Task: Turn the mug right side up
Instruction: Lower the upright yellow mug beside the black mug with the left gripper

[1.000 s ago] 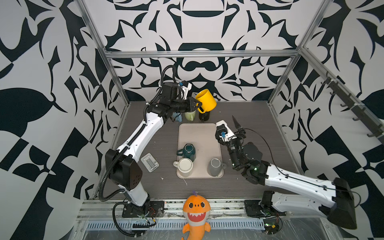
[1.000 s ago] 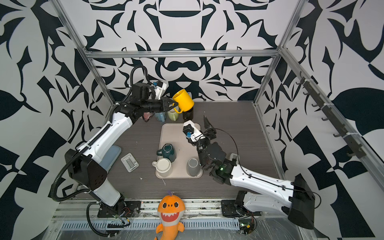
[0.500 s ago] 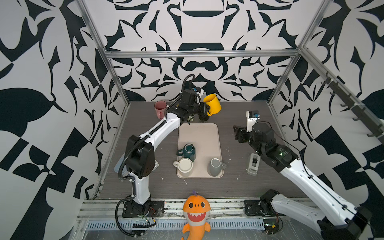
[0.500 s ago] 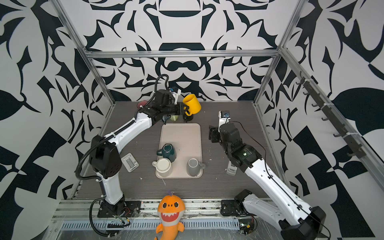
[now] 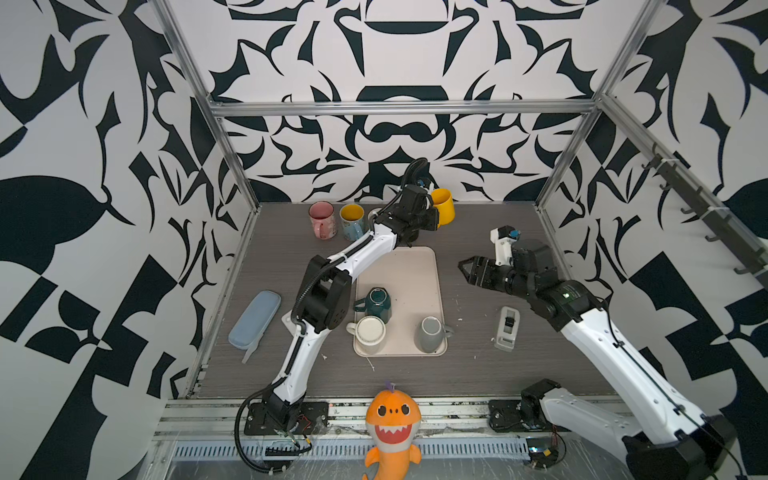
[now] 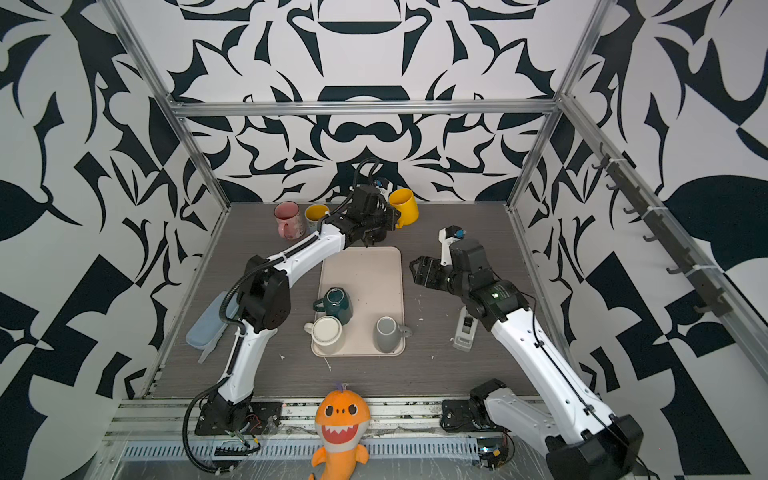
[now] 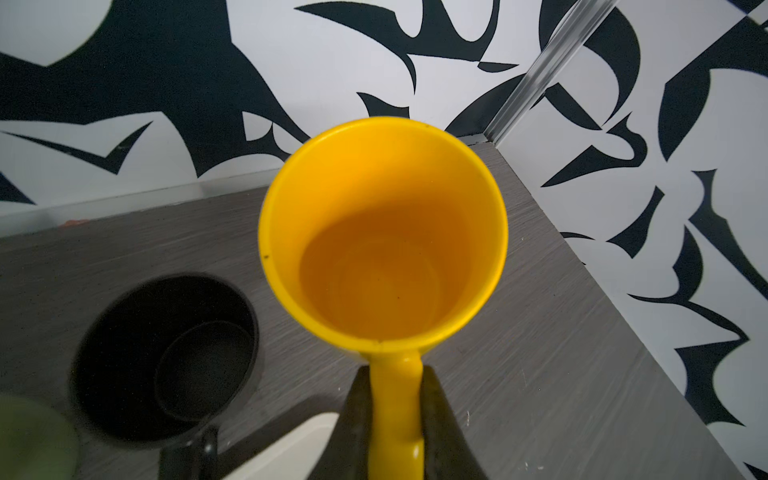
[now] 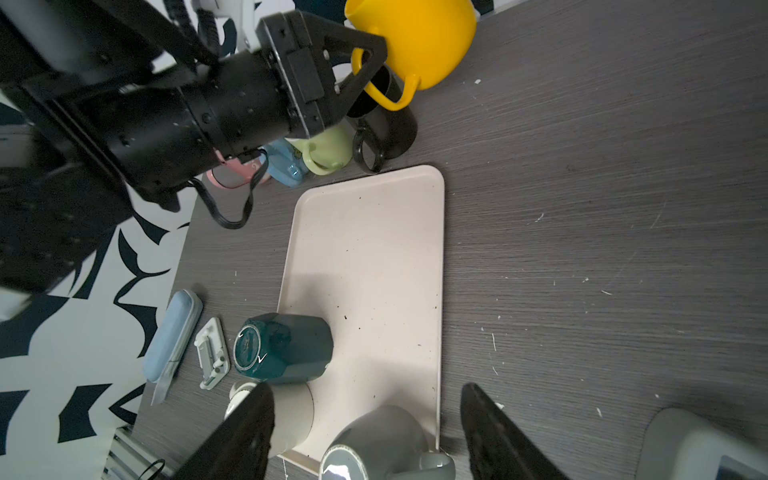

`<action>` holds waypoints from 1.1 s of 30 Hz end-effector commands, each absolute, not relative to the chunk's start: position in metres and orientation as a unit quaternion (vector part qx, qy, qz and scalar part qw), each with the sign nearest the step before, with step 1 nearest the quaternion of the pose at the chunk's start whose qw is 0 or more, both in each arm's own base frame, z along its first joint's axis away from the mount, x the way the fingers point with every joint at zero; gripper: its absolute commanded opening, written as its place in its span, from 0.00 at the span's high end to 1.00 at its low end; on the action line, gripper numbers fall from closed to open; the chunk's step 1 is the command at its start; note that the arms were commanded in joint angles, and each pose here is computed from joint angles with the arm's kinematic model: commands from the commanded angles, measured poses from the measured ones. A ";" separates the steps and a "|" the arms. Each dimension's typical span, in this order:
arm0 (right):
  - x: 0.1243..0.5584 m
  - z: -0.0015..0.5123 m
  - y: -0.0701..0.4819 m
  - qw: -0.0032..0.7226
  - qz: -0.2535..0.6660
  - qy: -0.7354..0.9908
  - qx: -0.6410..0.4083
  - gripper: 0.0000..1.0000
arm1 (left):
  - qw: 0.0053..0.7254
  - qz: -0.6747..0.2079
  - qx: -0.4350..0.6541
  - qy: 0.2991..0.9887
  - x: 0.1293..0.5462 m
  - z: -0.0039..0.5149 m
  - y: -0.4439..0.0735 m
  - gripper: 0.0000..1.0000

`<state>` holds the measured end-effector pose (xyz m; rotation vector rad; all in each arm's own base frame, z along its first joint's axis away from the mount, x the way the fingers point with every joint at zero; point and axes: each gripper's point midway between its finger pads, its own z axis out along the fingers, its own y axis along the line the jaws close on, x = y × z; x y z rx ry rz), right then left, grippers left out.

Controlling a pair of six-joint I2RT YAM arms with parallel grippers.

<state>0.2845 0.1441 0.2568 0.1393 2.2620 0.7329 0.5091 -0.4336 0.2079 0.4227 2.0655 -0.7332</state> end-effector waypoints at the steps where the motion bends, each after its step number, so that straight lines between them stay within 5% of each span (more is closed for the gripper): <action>1: 0.278 0.271 0.139 0.387 0.308 0.867 0.068 0.25 | 0.505 -0.301 0.180 0.789 0.523 0.245 -0.448 1.00; 33: 0.279 0.259 0.136 0.377 0.311 0.868 0.084 0.24 | 0.509 -0.205 0.171 0.818 0.549 0.144 -0.455 1.00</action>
